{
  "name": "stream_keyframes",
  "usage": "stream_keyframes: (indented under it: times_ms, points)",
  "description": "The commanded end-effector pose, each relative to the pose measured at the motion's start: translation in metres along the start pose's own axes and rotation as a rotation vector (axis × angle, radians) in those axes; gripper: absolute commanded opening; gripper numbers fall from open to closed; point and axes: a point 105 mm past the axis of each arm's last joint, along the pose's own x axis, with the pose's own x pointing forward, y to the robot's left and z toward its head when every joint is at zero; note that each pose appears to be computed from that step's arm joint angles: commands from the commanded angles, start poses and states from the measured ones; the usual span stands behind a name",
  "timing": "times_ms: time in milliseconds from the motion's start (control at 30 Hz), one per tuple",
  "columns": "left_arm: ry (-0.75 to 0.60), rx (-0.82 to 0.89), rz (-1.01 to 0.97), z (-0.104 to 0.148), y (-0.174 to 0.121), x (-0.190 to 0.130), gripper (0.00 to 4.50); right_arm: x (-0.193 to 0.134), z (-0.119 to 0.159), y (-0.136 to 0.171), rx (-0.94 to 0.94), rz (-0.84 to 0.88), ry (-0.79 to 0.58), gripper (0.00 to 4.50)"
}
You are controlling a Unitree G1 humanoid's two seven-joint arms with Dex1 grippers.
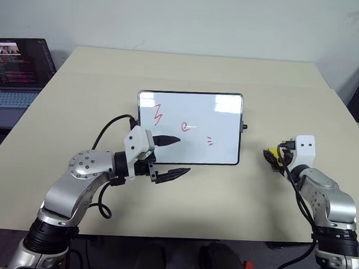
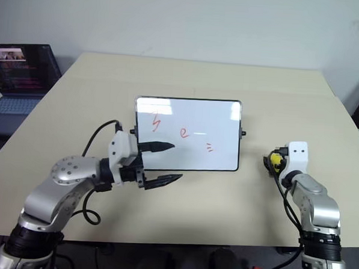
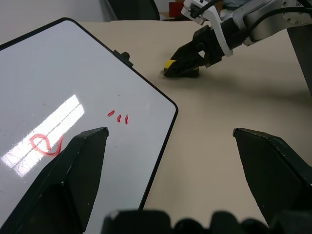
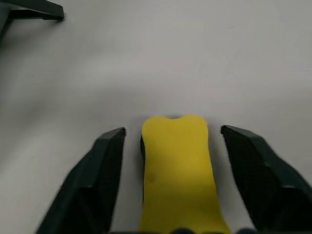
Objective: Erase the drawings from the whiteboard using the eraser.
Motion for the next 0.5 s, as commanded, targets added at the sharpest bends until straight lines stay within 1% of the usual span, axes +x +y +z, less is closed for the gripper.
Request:
stream_keyframes:
  times_ms: [33, 100, 133, 167, 367, 500]
  points:
    - [-0.019, 0.057, 0.014, 0.011, 0.001, -0.005, 4.5, -0.004, 0.014, -0.007, -0.003, -0.021, -0.054, 2.16]
    - [-0.018, 0.054, 0.015, 0.011, 0.001, -0.004, 4.5, -0.003, 0.014, -0.007, 0.004, -0.019, -0.055, 1.38]
    - [-0.017, 0.052, 0.018, 0.01, 0.001, -0.005, 4.5, -0.003, 0.014, -0.006, 0.006, -0.018, -0.055, 1.2]
    - [-0.017, 0.047, 0.023, 0.01, 0.002, -0.005, 4.5, -0.003, 0.013, -0.005, 0.006, -0.015, -0.054, 1.12]
    - [-0.025, 0.015, 0.082, 0.009, 0.005, -0.009, 4.5, -0.004, 0.011, -0.002, 0.006, -0.004, -0.05, 1.12]
    - [-0.021, -0.02, 0.177, 0.006, 0.009, -0.015, 4.5, -0.005, 0.013, 0.006, -0.021, 0.021, -0.067, 1.12]
